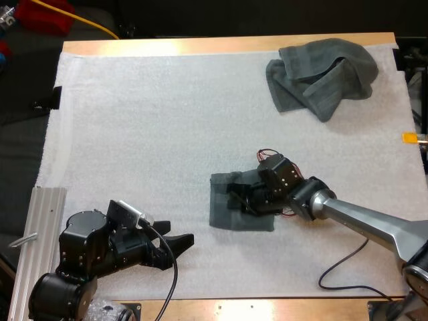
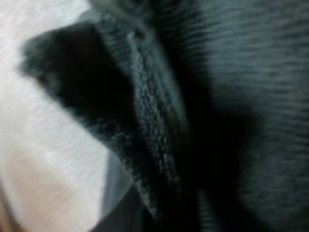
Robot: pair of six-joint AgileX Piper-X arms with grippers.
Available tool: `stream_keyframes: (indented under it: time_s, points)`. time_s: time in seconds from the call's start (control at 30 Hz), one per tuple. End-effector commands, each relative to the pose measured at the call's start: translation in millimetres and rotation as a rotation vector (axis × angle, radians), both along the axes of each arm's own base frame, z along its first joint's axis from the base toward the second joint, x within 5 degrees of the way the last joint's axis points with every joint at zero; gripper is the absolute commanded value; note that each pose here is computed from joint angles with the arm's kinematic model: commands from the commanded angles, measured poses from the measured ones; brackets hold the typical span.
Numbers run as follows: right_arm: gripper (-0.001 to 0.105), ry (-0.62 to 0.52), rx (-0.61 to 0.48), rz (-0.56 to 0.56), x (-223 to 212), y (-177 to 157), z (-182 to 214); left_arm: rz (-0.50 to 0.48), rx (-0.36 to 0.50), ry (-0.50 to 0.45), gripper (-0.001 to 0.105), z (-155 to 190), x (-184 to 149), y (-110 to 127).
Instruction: Pick towel from pile, fold and stack
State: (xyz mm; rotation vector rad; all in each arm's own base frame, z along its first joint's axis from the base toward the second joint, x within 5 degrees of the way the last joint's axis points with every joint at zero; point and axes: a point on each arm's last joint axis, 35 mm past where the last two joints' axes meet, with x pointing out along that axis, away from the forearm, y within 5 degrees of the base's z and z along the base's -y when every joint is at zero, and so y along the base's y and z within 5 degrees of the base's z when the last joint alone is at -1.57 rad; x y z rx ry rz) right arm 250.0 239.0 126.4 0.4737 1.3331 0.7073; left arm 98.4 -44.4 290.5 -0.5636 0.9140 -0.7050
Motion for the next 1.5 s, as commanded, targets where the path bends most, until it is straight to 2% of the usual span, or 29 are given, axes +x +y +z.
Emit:
stream_keyframes:
  time_s: [0.0,0.1,0.27,0.4,0.83,1.13,1.47]
  points:
    - [0.041,-0.013,0.069,0.033,2,5,5,-0.021,-0.009,-0.019,0.07,3,-1,-1]
    - [0.054,-0.03,0.18,0.091,5,11,13,-0.021,-0.009,-0.019,0.07,3,-1,-1]
    - [0.054,-0.025,0.216,0.116,5,12,20,-0.021,-0.009,-0.019,0.07,3,-1,-1]
    - [0.054,0.015,0.198,0.134,-2,15,17,-0.021,-0.009,-0.019,0.07,3,-1,-1]
    - [0.054,0.047,0.13,0.124,-14,25,7,-0.021,-0.009,-0.019,0.07,3,-1,-1]
    - [0.054,-0.054,0.182,0.144,-15,24,36,-0.021,-0.009,-0.019,0.07,3,-1,-1]
    - [0.054,-0.236,0.056,0.104,-27,4,80,-0.021,-0.009,-0.019,0.07,3,-1,-1]
